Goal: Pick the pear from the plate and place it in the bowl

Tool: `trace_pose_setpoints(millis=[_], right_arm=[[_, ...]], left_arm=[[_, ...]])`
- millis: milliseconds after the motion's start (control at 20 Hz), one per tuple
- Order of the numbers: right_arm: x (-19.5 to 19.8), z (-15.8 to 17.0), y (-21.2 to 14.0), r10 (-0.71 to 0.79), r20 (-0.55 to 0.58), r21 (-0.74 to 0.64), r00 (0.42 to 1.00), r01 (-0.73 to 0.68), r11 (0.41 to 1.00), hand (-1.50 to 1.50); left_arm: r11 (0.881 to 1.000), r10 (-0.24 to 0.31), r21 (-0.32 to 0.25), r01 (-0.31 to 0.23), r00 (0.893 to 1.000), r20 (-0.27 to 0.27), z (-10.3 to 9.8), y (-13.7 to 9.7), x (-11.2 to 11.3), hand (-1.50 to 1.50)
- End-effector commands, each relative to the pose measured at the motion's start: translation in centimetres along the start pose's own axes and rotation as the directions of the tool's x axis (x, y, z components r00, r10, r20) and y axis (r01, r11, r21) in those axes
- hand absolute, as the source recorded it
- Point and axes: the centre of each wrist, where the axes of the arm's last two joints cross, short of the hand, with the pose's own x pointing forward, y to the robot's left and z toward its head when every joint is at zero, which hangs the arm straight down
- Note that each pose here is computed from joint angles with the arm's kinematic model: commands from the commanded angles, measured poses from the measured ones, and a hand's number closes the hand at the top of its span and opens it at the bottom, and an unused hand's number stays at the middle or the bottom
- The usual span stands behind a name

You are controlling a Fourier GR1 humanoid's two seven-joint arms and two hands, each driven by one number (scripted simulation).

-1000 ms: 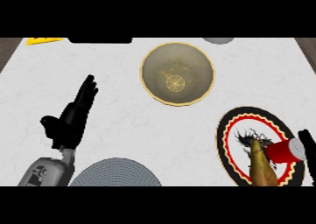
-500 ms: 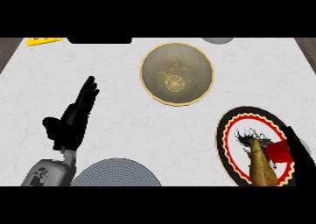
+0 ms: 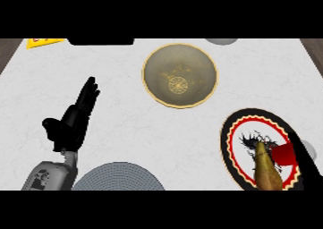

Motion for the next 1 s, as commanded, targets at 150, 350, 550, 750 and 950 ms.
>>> trace_pose_setpoints(millis=[150, 350, 550, 750, 950], right_arm=[[-1.7, 0.8, -2.3, -0.089, 0.032, 0.001, 0.996, 0.089, 0.996, -1.50], [0.2, 2.1, 1.0, -0.124, 0.018, 0.028, 0.992, 0.123, 0.992, -1.50], [-3.0, 0.7, 0.9, -0.152, 0.002, 0.024, 0.988, 0.152, 0.988, -1.50], [-5.0, -0.5, 1.8, -0.168, -0.014, 0.020, 0.986, 0.169, 0.985, -1.50], [-4.1, -1.6, 4.9, -0.175, -0.026, 0.021, 0.984, 0.175, 0.984, -1.50]], left_arm=[[1.000, -0.012, 0.000, 0.012, 1.000, 0.003, 0.1, -1.1, 0.4, 0.00], [1.000, -0.009, 0.002, 0.009, 1.000, 0.002, -0.3, 0.9, -0.4, 0.00], [1.000, -0.008, -0.003, 0.008, 1.000, -0.003, 0.4, 1.1, -0.4, 0.00], [1.000, -0.001, -0.001, 0.001, 1.000, 0.002, 0.6, -0.8, -1.1, 0.00], [0.999, 0.033, 0.000, -0.033, 0.999, -0.009, 1.9, -1.0, 0.9, 0.00]])
